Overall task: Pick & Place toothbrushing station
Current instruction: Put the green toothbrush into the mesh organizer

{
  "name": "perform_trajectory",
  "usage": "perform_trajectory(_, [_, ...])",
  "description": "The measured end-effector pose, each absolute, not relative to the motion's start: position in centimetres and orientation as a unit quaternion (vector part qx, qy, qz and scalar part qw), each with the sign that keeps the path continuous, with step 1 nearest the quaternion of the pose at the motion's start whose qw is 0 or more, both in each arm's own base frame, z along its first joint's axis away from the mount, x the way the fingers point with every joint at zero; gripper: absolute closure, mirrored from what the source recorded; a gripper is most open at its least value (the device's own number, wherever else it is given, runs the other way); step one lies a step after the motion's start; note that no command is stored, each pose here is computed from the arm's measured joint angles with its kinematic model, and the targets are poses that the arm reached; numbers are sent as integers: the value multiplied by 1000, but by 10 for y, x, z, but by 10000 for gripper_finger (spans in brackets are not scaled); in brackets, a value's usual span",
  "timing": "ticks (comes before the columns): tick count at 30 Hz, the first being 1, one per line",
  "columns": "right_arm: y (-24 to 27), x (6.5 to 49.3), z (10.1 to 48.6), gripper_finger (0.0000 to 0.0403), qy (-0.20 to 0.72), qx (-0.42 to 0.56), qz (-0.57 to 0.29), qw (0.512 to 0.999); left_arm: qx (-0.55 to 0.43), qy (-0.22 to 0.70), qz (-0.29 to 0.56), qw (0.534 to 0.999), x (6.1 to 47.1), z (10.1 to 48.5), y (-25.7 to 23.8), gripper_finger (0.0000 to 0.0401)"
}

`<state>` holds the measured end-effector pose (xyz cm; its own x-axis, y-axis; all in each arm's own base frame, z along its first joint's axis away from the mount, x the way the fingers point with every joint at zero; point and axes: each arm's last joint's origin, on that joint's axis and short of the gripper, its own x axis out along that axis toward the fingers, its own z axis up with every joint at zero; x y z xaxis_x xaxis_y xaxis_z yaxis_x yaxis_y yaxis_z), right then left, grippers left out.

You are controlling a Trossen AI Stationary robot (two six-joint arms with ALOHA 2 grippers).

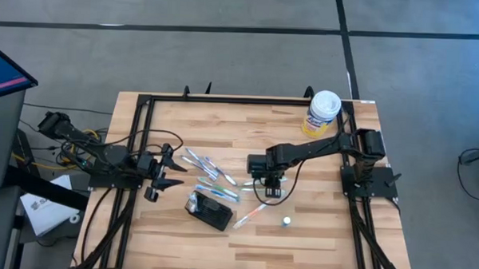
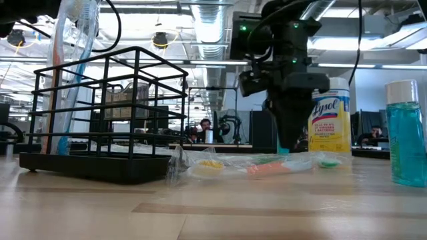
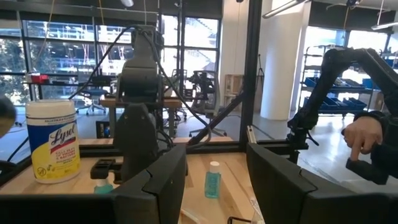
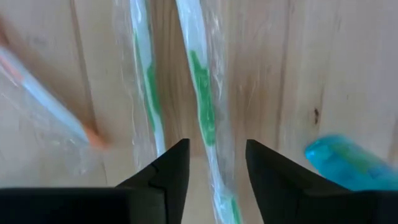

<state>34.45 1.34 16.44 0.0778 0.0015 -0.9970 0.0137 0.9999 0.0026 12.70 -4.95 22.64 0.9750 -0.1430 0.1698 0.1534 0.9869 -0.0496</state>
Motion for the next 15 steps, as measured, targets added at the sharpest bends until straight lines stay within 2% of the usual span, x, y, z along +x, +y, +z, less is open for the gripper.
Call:
perform_trajectory(7, [13, 344, 163, 237, 683, 5, -4, 730, -30, -81, -75, 993, 128, 226, -50, 238])
perform_trajectory(15, [13, 344, 149, 245, 706, -6, -8, 708, -30, -81, -75, 993, 128, 226, -50, 238])
